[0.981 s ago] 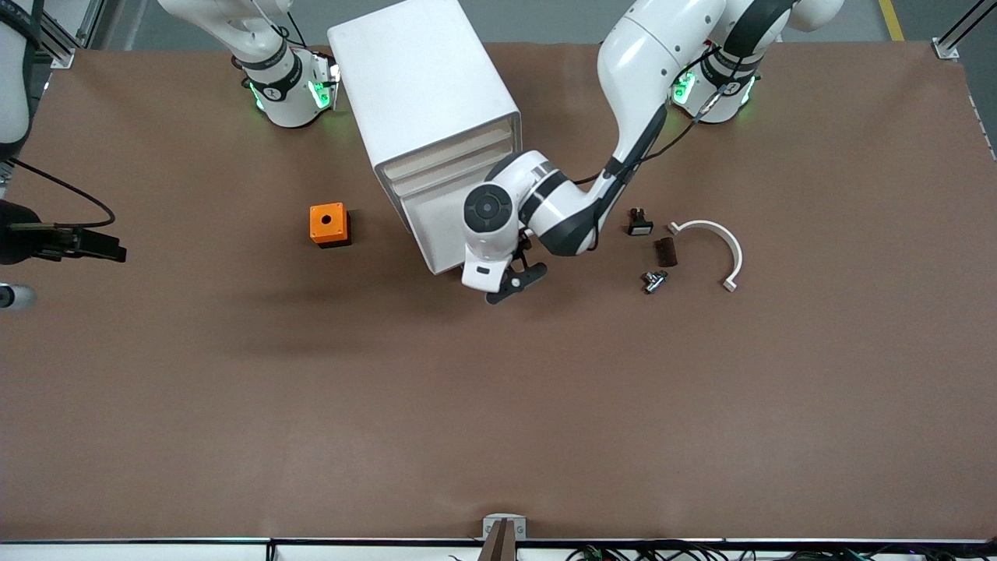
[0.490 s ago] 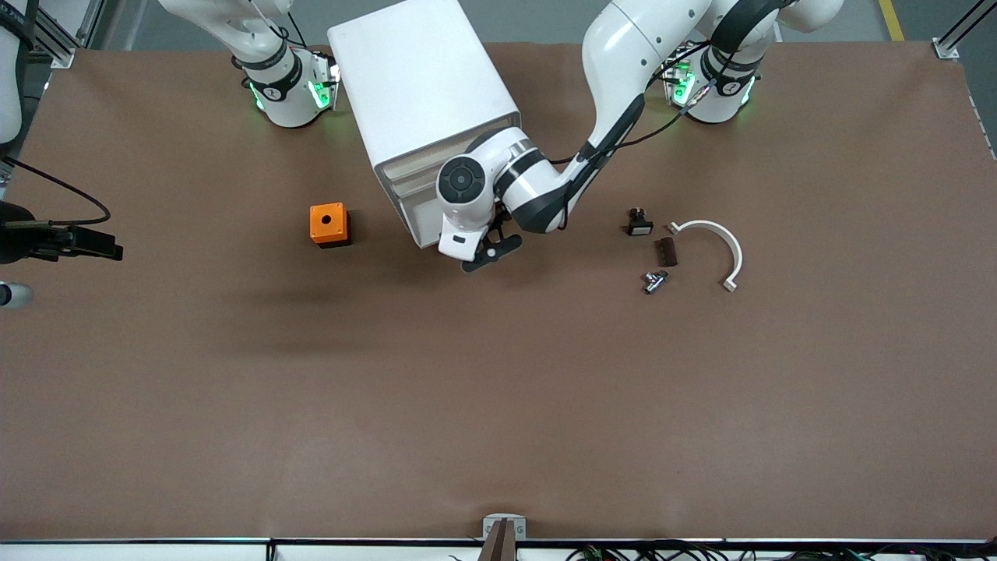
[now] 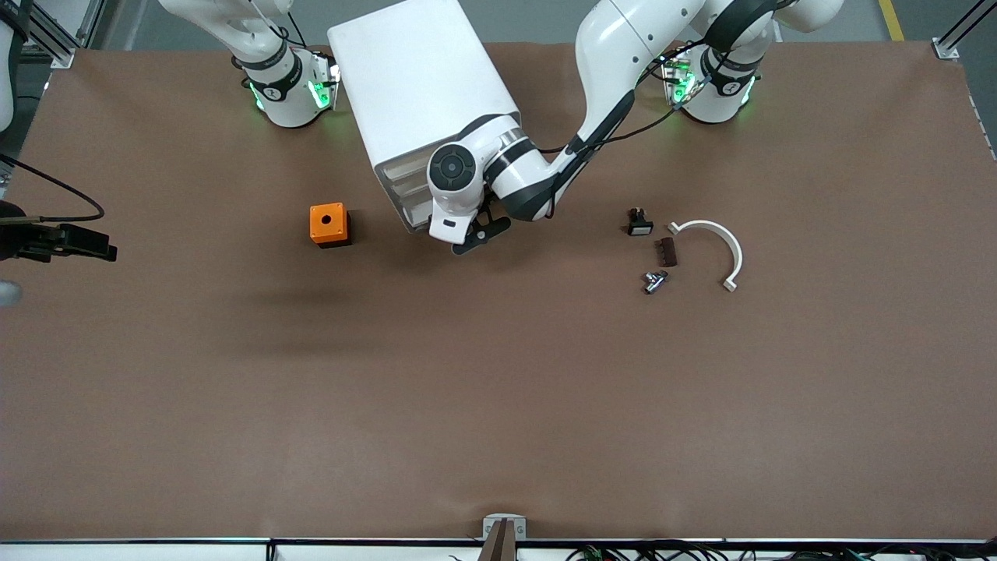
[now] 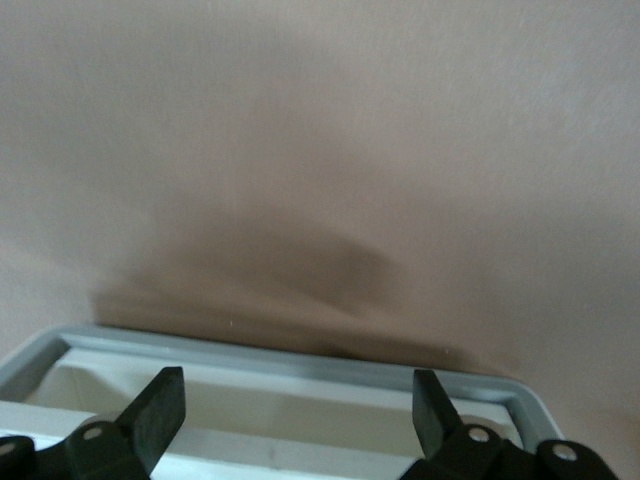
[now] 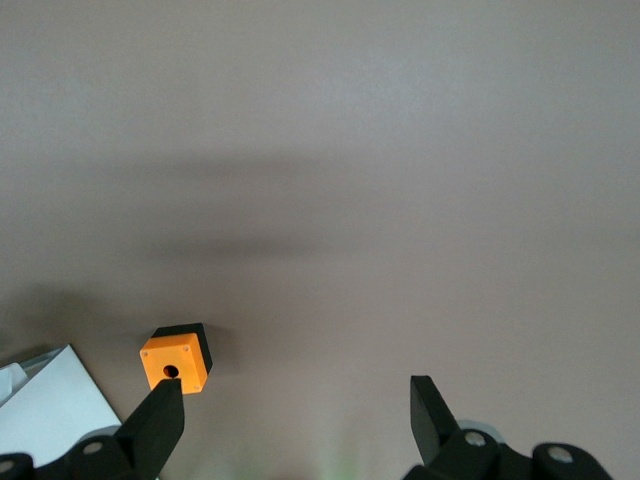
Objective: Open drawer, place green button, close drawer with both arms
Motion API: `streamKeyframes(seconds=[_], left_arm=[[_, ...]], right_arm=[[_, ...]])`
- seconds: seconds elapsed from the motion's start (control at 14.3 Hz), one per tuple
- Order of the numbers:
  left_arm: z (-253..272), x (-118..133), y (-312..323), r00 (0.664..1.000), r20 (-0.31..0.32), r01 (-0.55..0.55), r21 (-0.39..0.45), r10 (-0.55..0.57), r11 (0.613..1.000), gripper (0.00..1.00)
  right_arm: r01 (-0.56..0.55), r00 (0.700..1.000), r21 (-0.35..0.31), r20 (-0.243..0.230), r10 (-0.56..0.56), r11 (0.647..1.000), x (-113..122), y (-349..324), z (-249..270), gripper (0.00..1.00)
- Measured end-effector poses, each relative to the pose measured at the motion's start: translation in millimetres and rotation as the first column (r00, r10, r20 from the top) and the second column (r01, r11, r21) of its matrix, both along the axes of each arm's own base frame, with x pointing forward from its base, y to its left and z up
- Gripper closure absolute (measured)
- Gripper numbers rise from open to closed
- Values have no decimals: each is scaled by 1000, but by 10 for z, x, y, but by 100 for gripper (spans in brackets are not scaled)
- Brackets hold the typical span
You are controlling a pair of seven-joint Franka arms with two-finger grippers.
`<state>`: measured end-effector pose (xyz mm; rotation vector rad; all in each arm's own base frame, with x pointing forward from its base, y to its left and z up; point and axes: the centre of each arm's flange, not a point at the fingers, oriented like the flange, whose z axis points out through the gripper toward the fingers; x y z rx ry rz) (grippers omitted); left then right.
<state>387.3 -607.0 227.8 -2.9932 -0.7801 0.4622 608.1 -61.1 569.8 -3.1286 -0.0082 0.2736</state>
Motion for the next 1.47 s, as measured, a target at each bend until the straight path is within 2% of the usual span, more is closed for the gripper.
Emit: streamKeyframes(seconds=[0.14, 0.35, 0.56, 1.05, 1.26, 1.47], left_arm=[[-36, -29, -10, 999, -20, -25, -21, 25, 999, 0], [-106, -69, -13, 996, -55, -71, -52, 69, 996, 0], [-159, -84, -9, 989, -88, -122, -80, 115, 989, 0], [-151, -30, 5, 984, -100, -156, -101, 146, 983, 0], [-58, 196, 111, 980, -86, -191, -120, 181, 974, 0], [305, 688, 403, 967, -42, -256, -157, 252, 954, 0]], right_arm=[[0, 1000, 4, -24, 0, 1000, -62, 8, 78, 0], [1, 999, 14, -33, -1, 1000, -193, 20, 266, 0], [3, 1000, 17, -26, -3, 1000, -284, 11, 377, 0], [12, 1000, 17, -9, -11, 1000, -355, -40, 482, 0], [-3, 1000, 19, 13, 3, 1000, -422, 32, 621, 0], [-3, 999, 19, 35, 2, 1000, -483, 31, 738, 0]])
